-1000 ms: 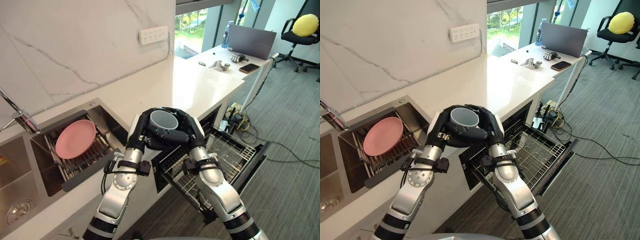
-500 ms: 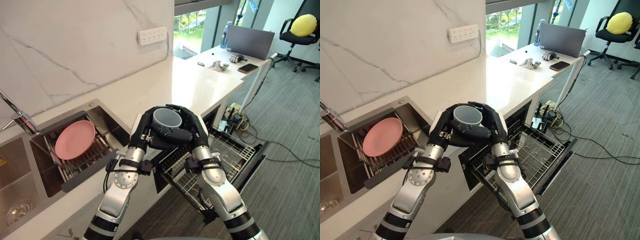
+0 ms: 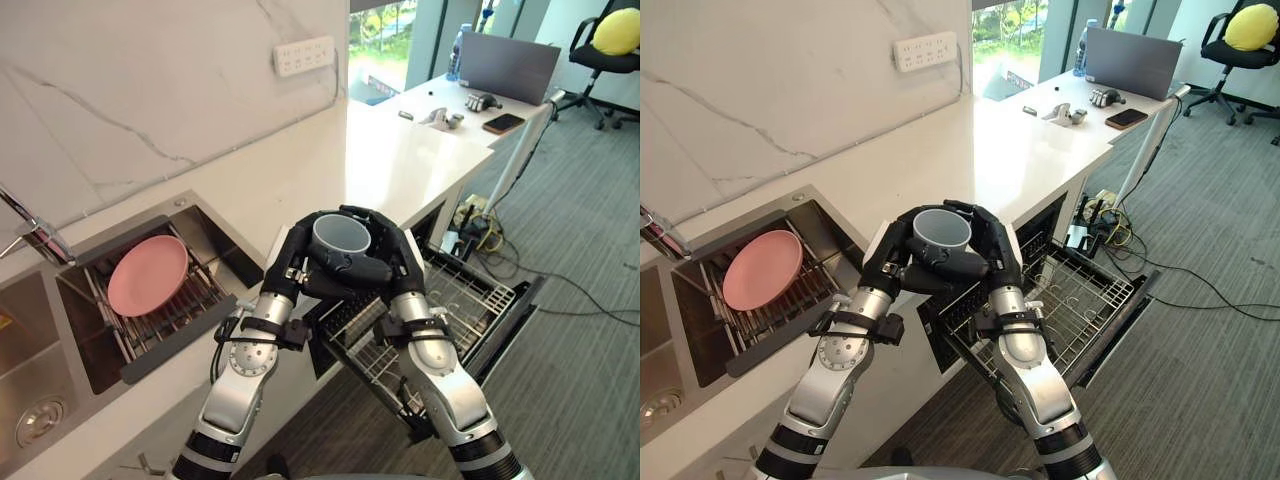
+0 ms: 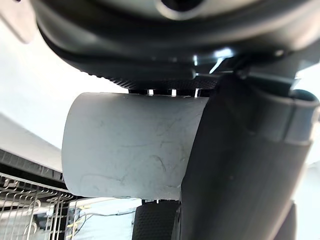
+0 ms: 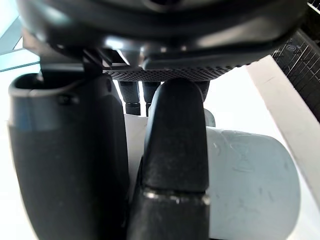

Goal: Walk over to the sink, pick up the cup, carry it to the dishwasher, place the cup inside the dishwasher, then close the dishwasher door

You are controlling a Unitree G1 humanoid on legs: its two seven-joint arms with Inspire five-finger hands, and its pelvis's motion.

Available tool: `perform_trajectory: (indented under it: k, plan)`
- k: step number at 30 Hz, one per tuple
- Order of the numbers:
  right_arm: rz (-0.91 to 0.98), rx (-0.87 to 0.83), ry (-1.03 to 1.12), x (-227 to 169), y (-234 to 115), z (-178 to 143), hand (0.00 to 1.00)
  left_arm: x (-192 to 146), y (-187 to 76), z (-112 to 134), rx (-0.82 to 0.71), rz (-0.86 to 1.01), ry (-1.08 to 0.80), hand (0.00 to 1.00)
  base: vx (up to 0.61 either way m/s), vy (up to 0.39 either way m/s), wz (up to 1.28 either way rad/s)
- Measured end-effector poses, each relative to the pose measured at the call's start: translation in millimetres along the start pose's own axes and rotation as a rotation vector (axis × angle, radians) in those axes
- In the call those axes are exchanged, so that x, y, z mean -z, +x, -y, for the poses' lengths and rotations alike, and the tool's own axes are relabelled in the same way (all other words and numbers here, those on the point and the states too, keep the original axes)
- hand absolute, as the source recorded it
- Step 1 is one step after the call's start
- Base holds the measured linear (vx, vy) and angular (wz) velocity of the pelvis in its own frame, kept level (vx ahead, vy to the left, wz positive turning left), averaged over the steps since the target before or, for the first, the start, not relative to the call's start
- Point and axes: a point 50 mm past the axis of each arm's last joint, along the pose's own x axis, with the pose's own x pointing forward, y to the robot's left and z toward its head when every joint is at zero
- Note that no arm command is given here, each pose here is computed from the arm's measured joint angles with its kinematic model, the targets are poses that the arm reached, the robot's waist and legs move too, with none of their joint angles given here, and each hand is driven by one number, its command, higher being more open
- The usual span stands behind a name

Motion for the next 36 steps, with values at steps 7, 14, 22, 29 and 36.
perform_trajectory:
  k: [7,14,22,29,36]
  plan:
    - [0.033,0.007,-0.017,-3.8,0.3,0.5,0.0,-1.0,-0.2,-3.4,0.039,0.008,-0.089,1.0,0.0,0.0,0.0]
    - [0.096,0.018,-0.015,-13.3,0.2,3.1,0.0,-5.0,-1.6,-5.3,0.067,0.055,-0.151,0.0,0.0,0.0,0.0]
    - [0.116,0.348,0.056,-17.4,10.1,41.8,0.0,-20.6,-16.6,-13.7,-0.089,0.211,-0.129,0.0,0.0,0.0,0.0]
    - [-0.059,1.028,-0.064,10.8,-29.4,163.0,0.0,-101.7,-58.6,-56.2,-0.42,0.733,-0.115,1.0,0.0,0.0,-0.01]
    - [-0.057,0.918,-0.073,11.5,-18.6,141.1,0.0,-103.1,-54.1,-36.2,-0.345,0.723,-0.122,1.0,0.0,0.0,-0.02]
